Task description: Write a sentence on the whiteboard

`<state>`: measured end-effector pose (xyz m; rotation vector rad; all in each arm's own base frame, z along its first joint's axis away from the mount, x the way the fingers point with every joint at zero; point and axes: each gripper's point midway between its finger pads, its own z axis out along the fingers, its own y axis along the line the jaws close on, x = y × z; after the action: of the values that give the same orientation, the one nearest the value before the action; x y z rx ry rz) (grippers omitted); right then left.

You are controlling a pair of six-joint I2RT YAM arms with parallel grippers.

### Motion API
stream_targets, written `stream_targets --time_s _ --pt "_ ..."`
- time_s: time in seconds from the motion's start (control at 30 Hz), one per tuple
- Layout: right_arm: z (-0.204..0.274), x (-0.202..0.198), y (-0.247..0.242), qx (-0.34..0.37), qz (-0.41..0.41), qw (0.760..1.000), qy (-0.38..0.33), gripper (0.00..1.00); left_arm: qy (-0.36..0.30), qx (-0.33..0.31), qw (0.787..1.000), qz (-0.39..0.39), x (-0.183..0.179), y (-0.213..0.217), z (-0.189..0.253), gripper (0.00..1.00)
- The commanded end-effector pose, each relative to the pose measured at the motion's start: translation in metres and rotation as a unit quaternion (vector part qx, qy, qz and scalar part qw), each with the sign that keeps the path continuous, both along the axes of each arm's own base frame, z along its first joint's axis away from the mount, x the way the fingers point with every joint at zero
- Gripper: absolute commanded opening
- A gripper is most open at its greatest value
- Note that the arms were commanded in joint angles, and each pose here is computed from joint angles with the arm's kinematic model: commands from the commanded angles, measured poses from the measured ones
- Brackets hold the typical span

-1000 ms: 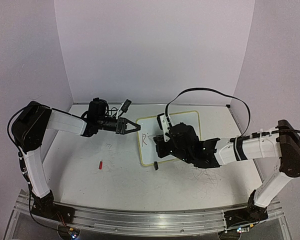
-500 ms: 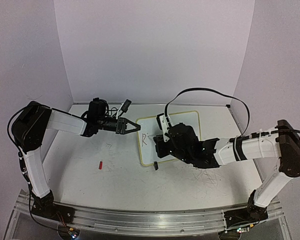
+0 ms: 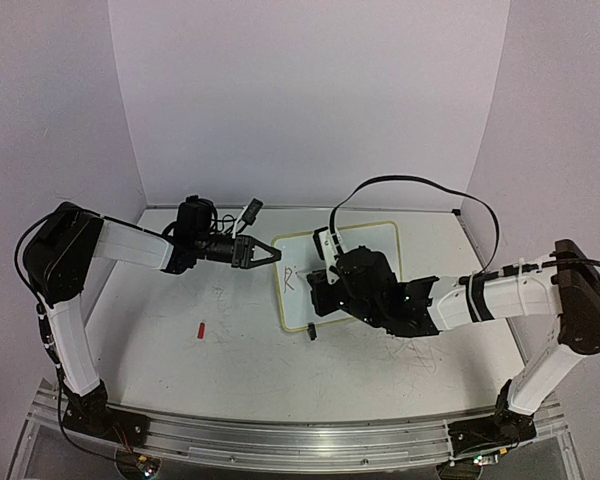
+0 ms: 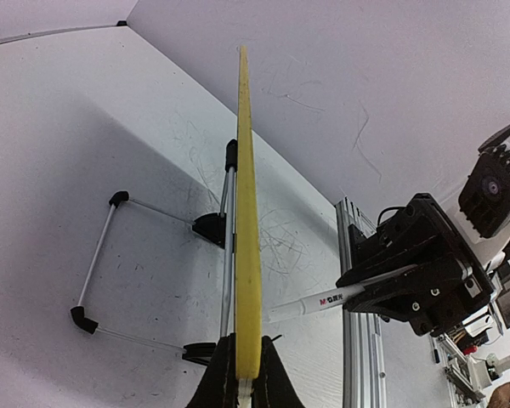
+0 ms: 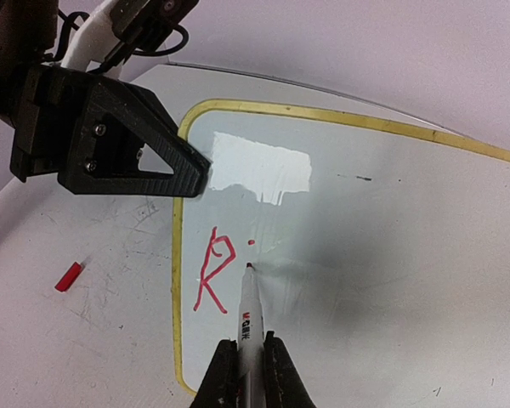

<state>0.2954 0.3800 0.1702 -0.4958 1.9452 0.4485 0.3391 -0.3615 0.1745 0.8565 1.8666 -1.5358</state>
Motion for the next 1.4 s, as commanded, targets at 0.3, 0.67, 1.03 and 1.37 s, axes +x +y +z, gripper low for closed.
stream_targets --time_s 0.3,0.67,1.03,1.37 --pt "-0.021 -0.013 -0.005 -0.012 -0.006 1.0 0.021 0.0 0.005 -0.012 1.0 -0.021 -0.013 -0.003 0.015 0.0" --pt "-0.029 -0.02 -0.002 -0.012 -0.003 0.999 0.031 0.0 0.002 -0.013 1.0 -0.021 -0.014 -0.003 0.017 0.0" --pt "0.018 -0.011 -0.007 0.05 -0.007 0.999 0.006 0.0 0.001 -0.014 1.0 -0.022 -0.014 -0.003 0.018 0.0" --pt "0.014 0.001 -0.007 0.043 -0.024 0.999 0.0 0.0 0.001 -0.014 1.0 -0.022 -0.014 -0.003 0.018 0.0"
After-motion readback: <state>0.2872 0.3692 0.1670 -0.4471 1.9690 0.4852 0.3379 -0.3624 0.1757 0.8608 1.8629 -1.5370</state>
